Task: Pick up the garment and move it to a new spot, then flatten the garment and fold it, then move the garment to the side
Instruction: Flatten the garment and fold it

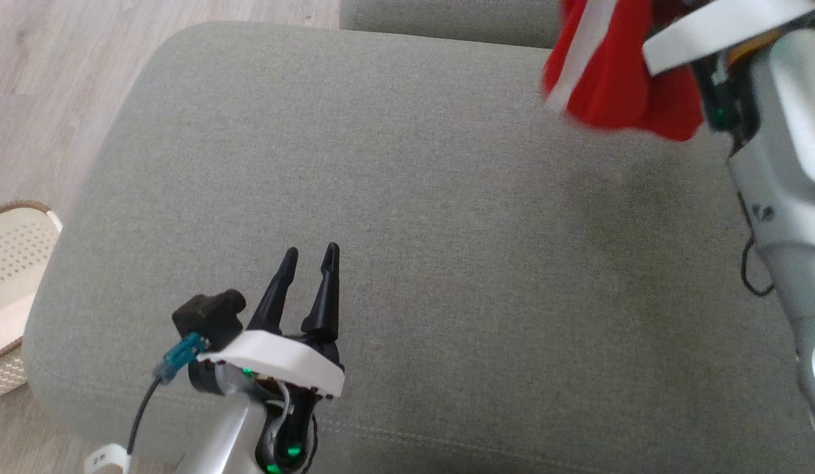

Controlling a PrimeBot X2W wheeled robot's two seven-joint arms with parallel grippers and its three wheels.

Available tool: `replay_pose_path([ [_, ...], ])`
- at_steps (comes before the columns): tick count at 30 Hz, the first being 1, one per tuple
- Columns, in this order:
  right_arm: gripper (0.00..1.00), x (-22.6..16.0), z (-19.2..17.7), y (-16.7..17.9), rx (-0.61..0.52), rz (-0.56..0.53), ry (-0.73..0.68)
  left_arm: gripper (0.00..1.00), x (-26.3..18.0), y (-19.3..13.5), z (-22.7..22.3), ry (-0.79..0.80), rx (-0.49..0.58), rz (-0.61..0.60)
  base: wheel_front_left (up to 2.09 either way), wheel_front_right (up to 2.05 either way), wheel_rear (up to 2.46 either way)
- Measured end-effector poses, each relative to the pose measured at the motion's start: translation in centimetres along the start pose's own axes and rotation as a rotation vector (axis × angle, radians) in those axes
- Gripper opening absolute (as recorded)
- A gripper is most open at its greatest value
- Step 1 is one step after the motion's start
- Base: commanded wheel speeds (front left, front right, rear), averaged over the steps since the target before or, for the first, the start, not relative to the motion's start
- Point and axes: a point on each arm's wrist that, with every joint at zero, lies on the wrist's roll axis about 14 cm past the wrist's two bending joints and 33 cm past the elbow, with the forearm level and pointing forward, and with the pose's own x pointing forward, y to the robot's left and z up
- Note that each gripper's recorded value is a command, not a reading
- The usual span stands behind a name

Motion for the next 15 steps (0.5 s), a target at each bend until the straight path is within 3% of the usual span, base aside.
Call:
replay_pose_path([
  [2,0.0,-0.9,-1.5,0.4,0.013,0.011,0.038,1.0,-0.3,0.2,-0.3,0.006,-0.003,0.007,0.0,0.0,0.0],
  [5,0.0,-4.6,-6.7,-0.8,0.06,-0.04,0.18,1.0,-0.4,0.3,-0.6,0.015,-0.007,0.013,0.0,0.0,0.0],
  [10,0.0,-14.9,-15.9,-4.2,0.199,-0.262,0.466,1.0,0.0,0.2,-1.0,0.026,-0.007,0.007,0.0,0.0,0.0],
  [13,0.0,-20.3,-18.8,-6.3,0.244,-0.395,0.597,1.0,0.3,-0.4,-1.4,0.039,-0.004,-0.012,0.0,0.0,0.0],
  [15,0.0,-21.9,-19.4,-6.9,0.258,-0.437,0.631,1.0,0.4,-0.6,-1.6,0.044,-0.002,-0.019,0.0,0.0,0.0],
])
